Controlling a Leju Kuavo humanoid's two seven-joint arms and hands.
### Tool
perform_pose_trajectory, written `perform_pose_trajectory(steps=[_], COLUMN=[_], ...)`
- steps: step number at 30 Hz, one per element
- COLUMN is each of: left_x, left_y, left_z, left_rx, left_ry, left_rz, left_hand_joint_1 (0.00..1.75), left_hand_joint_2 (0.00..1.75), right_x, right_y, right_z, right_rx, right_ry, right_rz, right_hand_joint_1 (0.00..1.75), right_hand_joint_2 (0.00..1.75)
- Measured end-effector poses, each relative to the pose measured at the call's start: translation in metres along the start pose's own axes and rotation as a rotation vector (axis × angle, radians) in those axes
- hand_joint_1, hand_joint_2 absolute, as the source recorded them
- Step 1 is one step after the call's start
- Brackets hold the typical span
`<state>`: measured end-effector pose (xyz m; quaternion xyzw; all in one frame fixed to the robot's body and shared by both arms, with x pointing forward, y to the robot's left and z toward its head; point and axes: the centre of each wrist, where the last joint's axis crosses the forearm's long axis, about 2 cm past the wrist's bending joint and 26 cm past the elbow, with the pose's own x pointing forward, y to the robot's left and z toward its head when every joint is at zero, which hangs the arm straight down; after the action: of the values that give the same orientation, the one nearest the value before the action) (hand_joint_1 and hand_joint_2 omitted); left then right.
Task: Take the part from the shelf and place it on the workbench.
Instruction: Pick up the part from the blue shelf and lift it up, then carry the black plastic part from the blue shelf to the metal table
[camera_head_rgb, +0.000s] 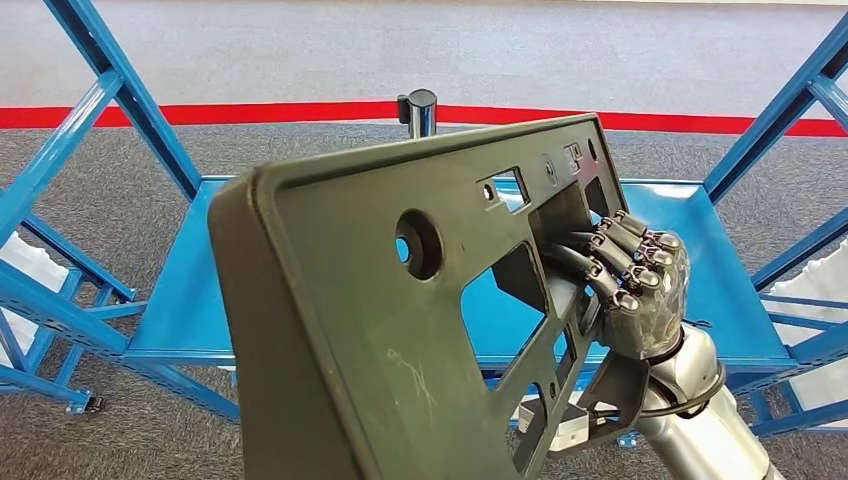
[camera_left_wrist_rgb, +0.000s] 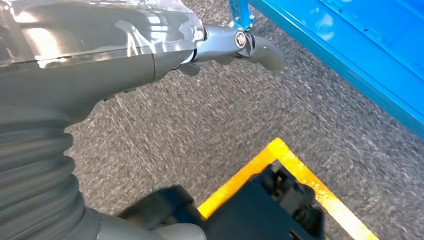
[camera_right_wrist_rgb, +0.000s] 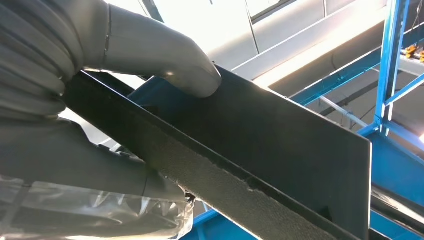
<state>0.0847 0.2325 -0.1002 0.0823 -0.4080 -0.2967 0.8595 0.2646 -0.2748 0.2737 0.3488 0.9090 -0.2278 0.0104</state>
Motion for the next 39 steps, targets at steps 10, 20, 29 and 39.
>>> perform_pose_trajectory(steps=[10, 20, 29, 39], left_x=[-0.002, 0.000, 0.004, 0.008], left_y=[0.003, 0.003, -0.001, -0.008], left_z=[0.000, -0.001, -0.002, -0.001], left_rx=[-0.017, -0.034, -0.045, -0.062], left_ry=[0.000, -0.010, -0.001, -0.002], left_rz=[-0.024, -0.031, -0.021, -0.004], left_hand_joint_1=[0.00, 0.00, 0.00, 0.00], left_hand_joint_2=[1.75, 1.75, 1.75, 1.75], right_x=[0.006, 0.001, 0.001, -0.001], right_y=[0.004, 0.009, 0.014, 0.018], right_z=[0.004, -0.006, -0.011, -0.012], right_rx=[-0.002, -0.006, 0.015, 0.037], right_ry=[0.053, 0.060, 0.069, 0.086], right_rz=[-0.011, -0.009, -0.012, -0.016], right_hand_joint_1=[1.69, 1.69, 1.69, 1.69], right_hand_joint_2=[1.75, 1.75, 1.75, 1.75])
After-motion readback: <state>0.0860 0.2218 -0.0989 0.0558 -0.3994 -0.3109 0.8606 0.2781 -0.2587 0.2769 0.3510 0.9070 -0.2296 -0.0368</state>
